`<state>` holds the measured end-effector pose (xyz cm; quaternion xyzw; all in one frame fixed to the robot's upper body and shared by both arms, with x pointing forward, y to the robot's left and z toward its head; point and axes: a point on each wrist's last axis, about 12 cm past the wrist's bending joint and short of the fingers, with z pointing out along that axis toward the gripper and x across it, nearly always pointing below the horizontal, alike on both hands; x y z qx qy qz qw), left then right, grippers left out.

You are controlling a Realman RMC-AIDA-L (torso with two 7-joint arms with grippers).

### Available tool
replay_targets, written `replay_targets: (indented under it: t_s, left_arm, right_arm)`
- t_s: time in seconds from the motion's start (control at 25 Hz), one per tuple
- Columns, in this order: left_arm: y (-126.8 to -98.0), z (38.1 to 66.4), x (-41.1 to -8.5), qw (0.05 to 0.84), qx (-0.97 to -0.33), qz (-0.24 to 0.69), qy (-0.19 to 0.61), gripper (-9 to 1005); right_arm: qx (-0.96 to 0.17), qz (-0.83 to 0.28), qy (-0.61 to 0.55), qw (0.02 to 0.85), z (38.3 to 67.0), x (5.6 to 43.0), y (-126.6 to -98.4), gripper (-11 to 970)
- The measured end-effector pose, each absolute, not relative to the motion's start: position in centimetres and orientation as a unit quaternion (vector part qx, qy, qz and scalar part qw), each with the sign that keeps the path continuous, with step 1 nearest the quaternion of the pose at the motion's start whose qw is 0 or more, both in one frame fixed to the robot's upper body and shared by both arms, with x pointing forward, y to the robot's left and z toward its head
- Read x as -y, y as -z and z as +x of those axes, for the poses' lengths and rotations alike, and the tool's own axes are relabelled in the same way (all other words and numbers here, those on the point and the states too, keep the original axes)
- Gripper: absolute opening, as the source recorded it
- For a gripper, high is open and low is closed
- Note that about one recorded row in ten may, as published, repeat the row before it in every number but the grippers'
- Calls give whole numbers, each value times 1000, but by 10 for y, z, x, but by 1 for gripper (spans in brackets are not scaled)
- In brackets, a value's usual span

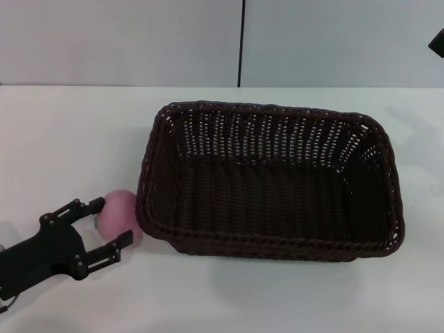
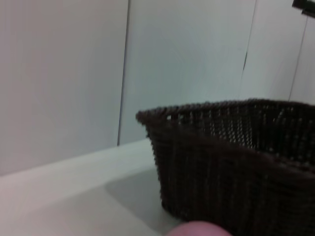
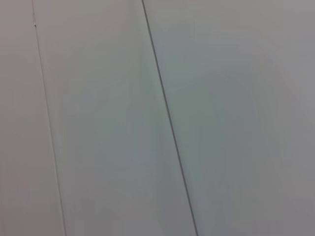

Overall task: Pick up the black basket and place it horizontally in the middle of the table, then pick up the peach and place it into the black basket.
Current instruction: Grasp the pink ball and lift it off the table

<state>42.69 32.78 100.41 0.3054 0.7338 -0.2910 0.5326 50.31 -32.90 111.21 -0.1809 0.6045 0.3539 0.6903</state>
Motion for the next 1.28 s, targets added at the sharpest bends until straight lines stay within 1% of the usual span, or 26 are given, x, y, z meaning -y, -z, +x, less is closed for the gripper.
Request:
replay_targets:
  t_s: [0.32,0.56,0.76,0.88,1.12,1.28]
  left_arm:
    - [-994,432,-321,513,-753,303,278,691]
    - [-993,431,-320,528,-742,321,262,687]
    - [-993,429,-317,545,-728,331,251,469]
    - [-995,431,-319,548,-728,330,248,448]
    - [-1003,439,-332,581,-728,286,223,407]
    - [-1024,451,-351,627,-707,259,200,376]
  right_arm:
    - [-606,-179,-356,689,502,329,-1110,605]
    - [-610,-167,-360,685,498,330,-1105,606]
    - [-608,-161,-366,686,493,332,-1102,606]
    - [-605,-161,-369,687,490,332,-1102,605]
    - [-599,-157,-372,692,486,335,-1103,605]
    - [-585,-156,-378,701,484,335,-1107,604]
